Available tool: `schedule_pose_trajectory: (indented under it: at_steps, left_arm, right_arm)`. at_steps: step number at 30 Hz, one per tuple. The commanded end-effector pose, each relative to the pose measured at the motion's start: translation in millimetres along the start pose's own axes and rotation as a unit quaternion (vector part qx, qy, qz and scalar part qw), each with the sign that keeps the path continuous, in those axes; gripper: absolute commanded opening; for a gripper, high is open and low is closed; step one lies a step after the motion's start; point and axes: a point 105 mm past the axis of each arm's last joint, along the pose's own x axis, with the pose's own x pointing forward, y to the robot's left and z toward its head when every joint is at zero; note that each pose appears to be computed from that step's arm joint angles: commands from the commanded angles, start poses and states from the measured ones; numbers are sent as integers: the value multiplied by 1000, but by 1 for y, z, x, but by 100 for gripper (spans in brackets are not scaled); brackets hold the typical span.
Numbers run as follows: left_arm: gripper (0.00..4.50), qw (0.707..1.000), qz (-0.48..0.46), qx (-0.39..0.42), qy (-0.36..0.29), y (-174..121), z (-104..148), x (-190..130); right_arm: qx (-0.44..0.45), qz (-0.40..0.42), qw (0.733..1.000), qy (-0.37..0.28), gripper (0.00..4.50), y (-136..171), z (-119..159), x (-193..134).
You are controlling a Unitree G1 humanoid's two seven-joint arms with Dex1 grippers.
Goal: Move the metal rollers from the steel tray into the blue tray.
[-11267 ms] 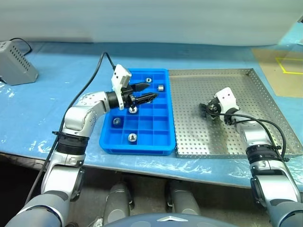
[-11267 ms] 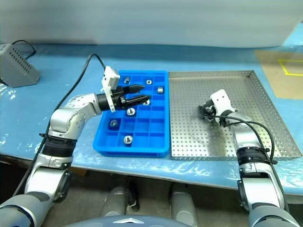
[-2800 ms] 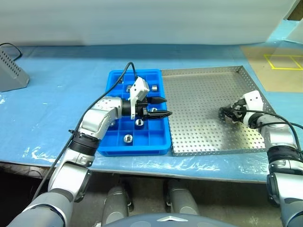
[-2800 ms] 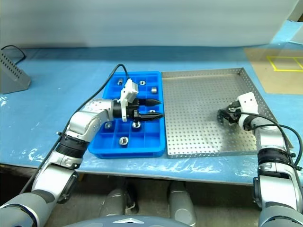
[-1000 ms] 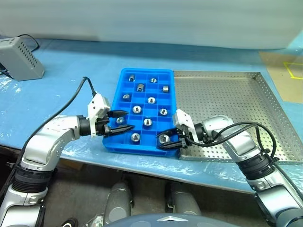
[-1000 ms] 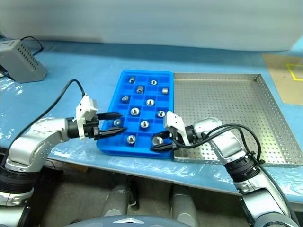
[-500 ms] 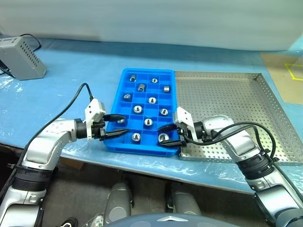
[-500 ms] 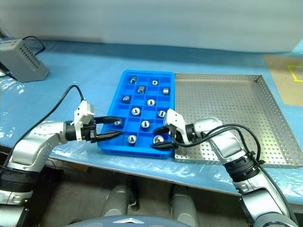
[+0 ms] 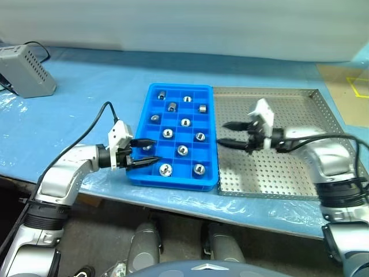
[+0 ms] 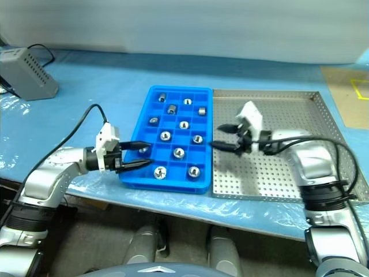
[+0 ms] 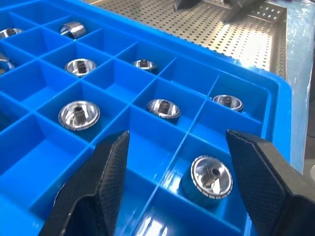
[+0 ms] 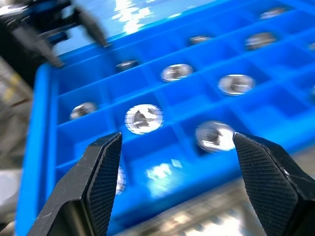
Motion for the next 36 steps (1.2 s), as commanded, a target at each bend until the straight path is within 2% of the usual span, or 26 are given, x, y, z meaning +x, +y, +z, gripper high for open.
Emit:
schedule_pose_trajectory:
  at_steps: [1, 6, 13, 21, 36]
  left_arm:
    - [333, 1000, -4, 17, -8, 1, 8, 6]
    - [333, 1000, -11, 20, -14, 1, 13, 13]
    - [333, 1000, -13, 23, -15, 0, 19, 15]
    - [333, 1000, -5, 20, -17, -1, 24, 15]
    - [333, 1000, -5, 19, -15, -1, 26, 16]
  right_arm:
    - [12, -34, 999, 11, 369, -15, -9, -22]
    - [7, 14, 996, 89, 369, 10, -53, -19]
    - [16, 44, 995, 88, 369, 27, -60, -9]
    - [13, 11, 998, 54, 369, 12, -46, -12]
    - [5, 1, 999, 47, 369, 15, -40, -15]
